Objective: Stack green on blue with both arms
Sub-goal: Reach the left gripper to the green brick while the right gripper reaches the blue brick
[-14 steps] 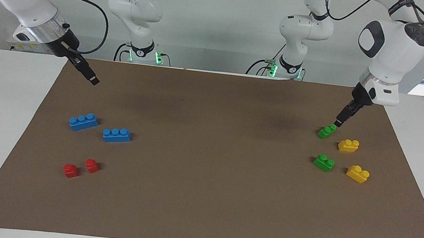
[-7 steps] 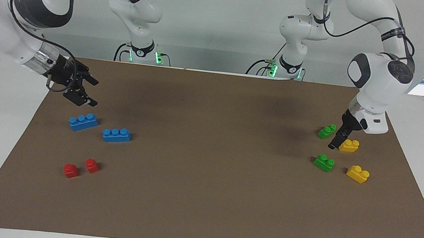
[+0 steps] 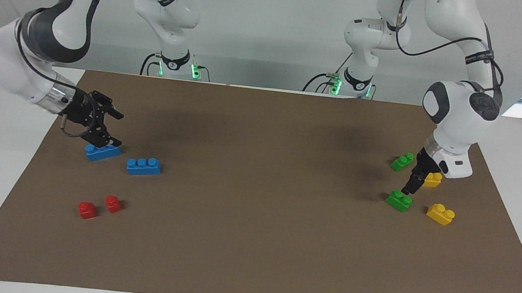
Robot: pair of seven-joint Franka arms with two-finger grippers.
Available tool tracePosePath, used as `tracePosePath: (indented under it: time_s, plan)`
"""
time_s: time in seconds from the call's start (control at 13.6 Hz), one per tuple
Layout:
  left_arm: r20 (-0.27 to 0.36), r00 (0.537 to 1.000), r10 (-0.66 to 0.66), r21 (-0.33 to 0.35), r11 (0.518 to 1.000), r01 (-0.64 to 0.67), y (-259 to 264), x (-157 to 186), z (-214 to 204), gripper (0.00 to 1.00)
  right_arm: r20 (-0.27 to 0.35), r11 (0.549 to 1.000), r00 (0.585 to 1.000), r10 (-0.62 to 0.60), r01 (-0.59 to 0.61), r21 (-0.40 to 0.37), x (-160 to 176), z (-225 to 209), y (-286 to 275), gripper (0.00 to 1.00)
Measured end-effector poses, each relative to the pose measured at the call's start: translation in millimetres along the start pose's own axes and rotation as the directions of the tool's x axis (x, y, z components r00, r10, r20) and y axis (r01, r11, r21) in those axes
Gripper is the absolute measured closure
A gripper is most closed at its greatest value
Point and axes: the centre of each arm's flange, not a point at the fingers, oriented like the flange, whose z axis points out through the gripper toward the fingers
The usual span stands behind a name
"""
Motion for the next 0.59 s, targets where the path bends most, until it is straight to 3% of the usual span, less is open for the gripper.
tracePosePath:
  time_s: [0.59]
  plan:
    - [-0.021,0.999,-0.030,-0.019,0.999,0.030,14.0,19.7,28.3,0.00,0.003,1.000,1.000,-0.008,0.008,-0.011,49.4,48.6,-12.7,0.00]
